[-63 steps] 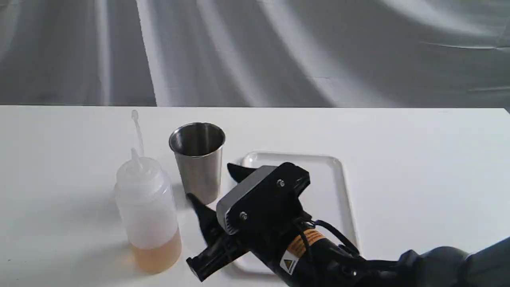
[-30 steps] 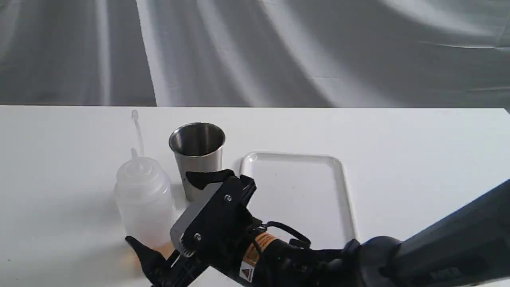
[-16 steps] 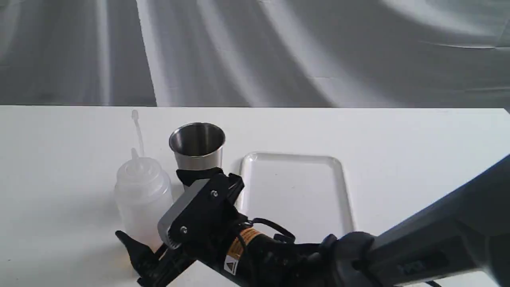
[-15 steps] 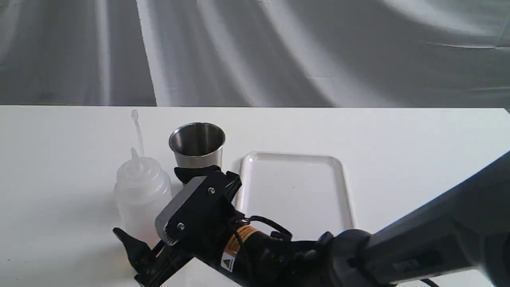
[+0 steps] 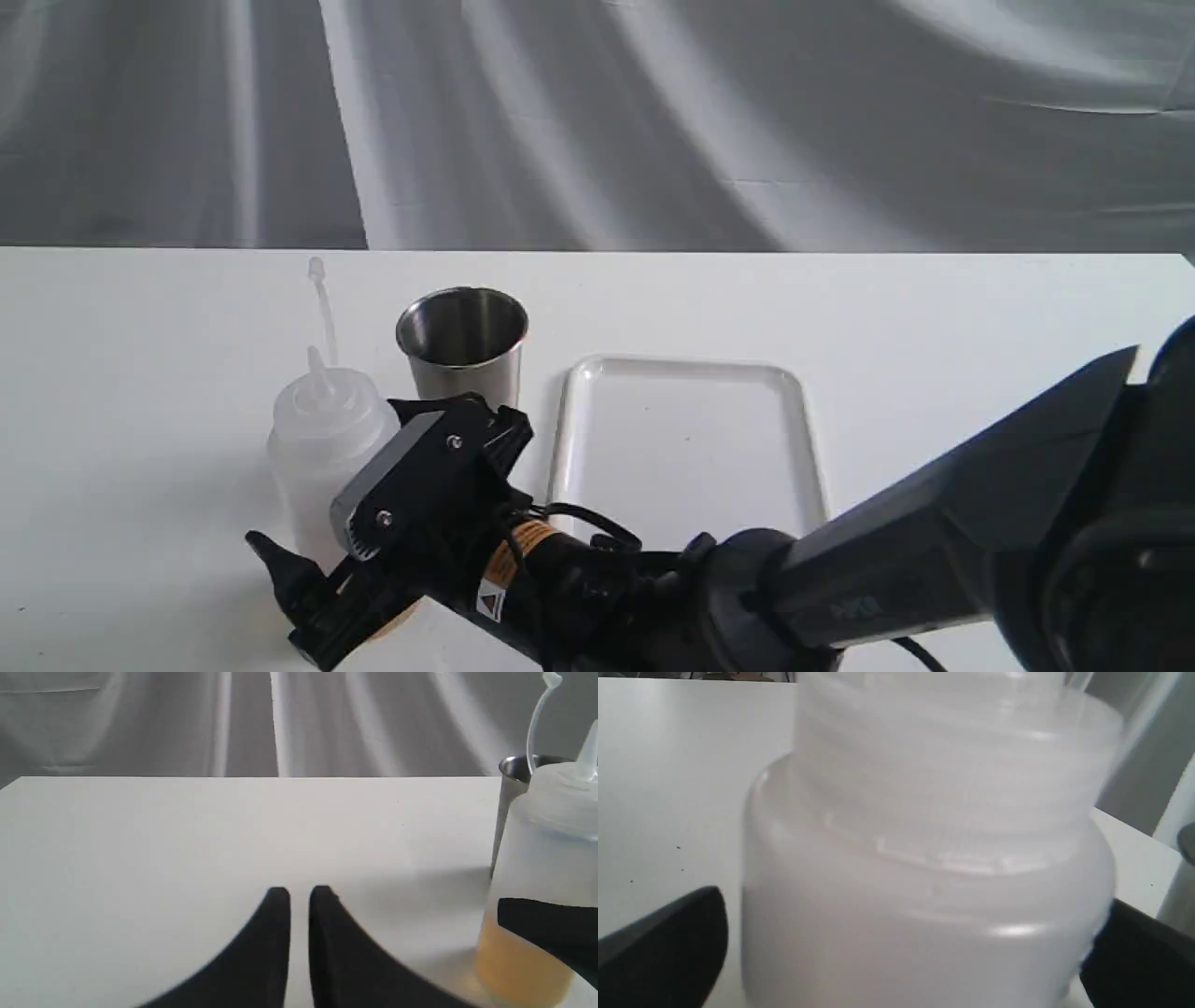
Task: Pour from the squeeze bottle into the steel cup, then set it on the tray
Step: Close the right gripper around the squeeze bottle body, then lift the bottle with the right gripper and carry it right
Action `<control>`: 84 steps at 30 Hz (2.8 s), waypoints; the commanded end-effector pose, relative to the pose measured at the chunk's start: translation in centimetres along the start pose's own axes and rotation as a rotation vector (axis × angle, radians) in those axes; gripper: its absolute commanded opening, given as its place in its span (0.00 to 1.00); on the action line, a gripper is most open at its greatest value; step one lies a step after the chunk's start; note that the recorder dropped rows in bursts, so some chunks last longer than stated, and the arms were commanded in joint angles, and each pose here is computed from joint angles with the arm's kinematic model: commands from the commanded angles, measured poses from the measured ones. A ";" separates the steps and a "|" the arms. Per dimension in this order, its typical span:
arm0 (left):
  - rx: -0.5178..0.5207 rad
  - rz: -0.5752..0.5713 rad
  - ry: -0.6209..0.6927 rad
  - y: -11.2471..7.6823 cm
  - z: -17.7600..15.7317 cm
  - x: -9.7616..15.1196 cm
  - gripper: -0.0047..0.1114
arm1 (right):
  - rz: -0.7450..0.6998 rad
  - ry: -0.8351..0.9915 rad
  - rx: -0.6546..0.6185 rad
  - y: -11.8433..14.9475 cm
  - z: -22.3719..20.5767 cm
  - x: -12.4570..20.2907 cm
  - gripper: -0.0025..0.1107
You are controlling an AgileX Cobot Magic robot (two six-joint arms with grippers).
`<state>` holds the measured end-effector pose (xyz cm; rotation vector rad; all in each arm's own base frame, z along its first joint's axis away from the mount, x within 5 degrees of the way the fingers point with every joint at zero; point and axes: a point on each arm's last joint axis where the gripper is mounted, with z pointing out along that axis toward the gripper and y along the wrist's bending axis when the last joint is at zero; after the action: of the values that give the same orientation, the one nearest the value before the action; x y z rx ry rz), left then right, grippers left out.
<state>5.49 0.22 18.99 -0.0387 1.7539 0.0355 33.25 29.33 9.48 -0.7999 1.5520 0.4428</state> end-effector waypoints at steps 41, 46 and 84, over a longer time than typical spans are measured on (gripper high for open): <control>0.002 -0.004 -0.005 0.0 0.0 0.1 0.11 | 0.009 0.015 0.010 -0.2 1.9 2.4 0.23; 0.002 -0.004 -0.005 0.0 0.0 0.1 0.11 | 0.009 0.015 0.010 -0.2 1.9 2.4 0.02; 0.002 -0.001 -0.005 0.0 0.0 0.1 0.11 | -0.043 -0.074 0.339 -5.9 -4.0 -15.7 0.02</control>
<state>5.49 0.22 18.99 -0.0387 1.7539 0.0355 34.26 27.02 24.94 -0.5823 1.5020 0.2380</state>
